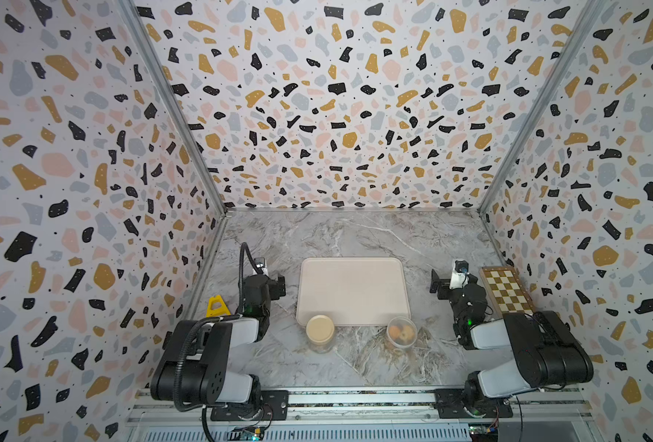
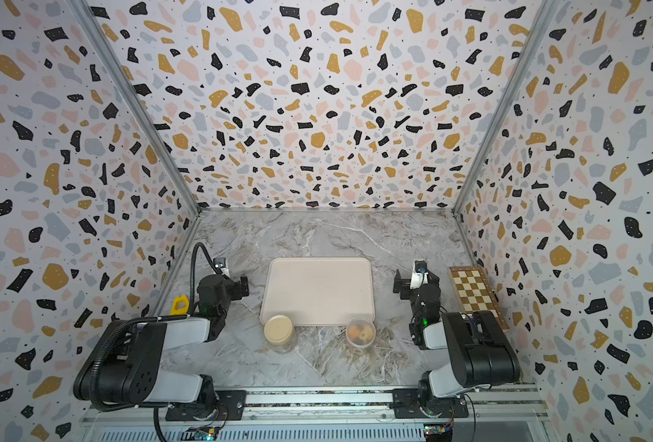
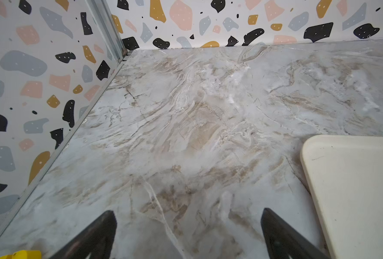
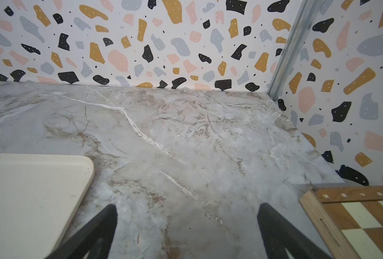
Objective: Pour the cookies out of the jar
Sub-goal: Pick up the jar from the center of the board.
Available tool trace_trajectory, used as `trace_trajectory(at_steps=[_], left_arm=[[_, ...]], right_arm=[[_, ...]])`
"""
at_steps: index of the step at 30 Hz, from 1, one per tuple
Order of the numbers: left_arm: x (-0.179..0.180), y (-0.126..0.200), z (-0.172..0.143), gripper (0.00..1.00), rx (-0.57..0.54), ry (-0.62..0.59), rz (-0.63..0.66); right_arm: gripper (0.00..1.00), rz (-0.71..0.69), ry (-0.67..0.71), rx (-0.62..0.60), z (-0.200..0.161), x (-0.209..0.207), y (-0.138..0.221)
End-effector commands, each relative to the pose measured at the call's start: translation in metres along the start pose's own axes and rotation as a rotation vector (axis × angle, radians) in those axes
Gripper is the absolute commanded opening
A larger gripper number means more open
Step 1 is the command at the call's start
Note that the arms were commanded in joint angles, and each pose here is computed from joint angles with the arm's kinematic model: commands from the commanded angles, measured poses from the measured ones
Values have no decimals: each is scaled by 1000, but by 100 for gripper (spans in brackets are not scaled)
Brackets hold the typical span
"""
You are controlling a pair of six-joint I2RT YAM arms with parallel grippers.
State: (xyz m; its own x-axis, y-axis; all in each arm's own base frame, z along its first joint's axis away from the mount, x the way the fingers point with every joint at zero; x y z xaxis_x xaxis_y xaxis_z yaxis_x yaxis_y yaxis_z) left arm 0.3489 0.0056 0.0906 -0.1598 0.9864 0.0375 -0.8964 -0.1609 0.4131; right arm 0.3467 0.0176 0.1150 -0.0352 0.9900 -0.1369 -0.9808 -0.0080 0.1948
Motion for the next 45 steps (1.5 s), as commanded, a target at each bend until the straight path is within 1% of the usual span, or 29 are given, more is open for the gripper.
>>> trace_trajectory(at_steps=[1,6,10,22,24,25,26,27,28,29,30,31,32,33,34,35,36,37,38,39,40,42,45], left_arm=[[-1,3,16,99,-68,-3,0],[0,9,16,99,-94,-11,49],[-2,7,17,99,-91,-16,48],[1,3,17,99,-68,0,25],[0,3,17,99,-66,0,20],[1,5,20,99,-78,0,20],[-1,4,28,99,-70,-11,16],[-3,3,45,99,4,-29,30],[3,4,69,99,61,-23,89],[20,9,100,99,26,62,210],[32,20,128,99,-4,197,282],[29,29,152,99,-3,290,233],[19,37,171,99,11,328,167],[3,45,185,96,56,351,91],[-18,51,189,94,113,366,16],[-37,56,189,89,167,366,-52],[-58,64,184,87,226,339,-106],[-76,75,177,87,258,291,-131],[-90,84,168,87,271,242,-154],[-103,97,159,87,280,196,-179],[-110,109,150,87,290,177,-209],[-115,128,134,87,320,178,-264],[-107,154,119,87,349,198,-326]], right_arm=[[99,24,16,-28,10,3,-2],[99,41,10,-29,10,2,-3],[99,70,-10,-37,9,0,-1],[99,71,-9,-38,9,0,0],[99,69,-8,-44,11,0,0],[99,63,-4,-64,19,-1,0],[99,35,5,-16,22,-1,-3],[99,-19,-8,52,39,-4,-8],[99,-109,-62,86,64,-15,-8],[99,-147,-118,144,78,-19,-6],[99,-132,-177,182,96,-19,-3],[99,-175,-271,200,101,-25,2],[99,-281,-412,252,86,-36,10],[100,-326,-618,327,65,-43,17],[89,-176,-638,386,62,-31,10],[84,-181,-625,479,55,-26,12],[84,-244,-555,583,52,-18,17],[85,-260,-459,632,59,-4,20],[87,-257,-386,665,63,11,25],[96,-238,-313,707,66,30,34],[99,-208,-247,724,69,48,44],[99,-162,-182,749,70,72,64],[99,-58,-163,766,73,100,95]])
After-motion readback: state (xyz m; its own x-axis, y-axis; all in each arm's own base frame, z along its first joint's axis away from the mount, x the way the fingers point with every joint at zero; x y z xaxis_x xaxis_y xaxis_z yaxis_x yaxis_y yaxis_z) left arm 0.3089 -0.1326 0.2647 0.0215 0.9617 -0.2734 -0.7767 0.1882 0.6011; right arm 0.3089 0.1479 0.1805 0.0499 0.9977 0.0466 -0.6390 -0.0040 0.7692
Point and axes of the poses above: each gripper's point midway between its finger pads, its own y axis back along the fingers, its own x axis along the line the jaws close on, z = x × y, the point moved 2 cm from there along y, back along the fingers, and after that the axes turned 4 degrees about y, right-handed, at the moved point
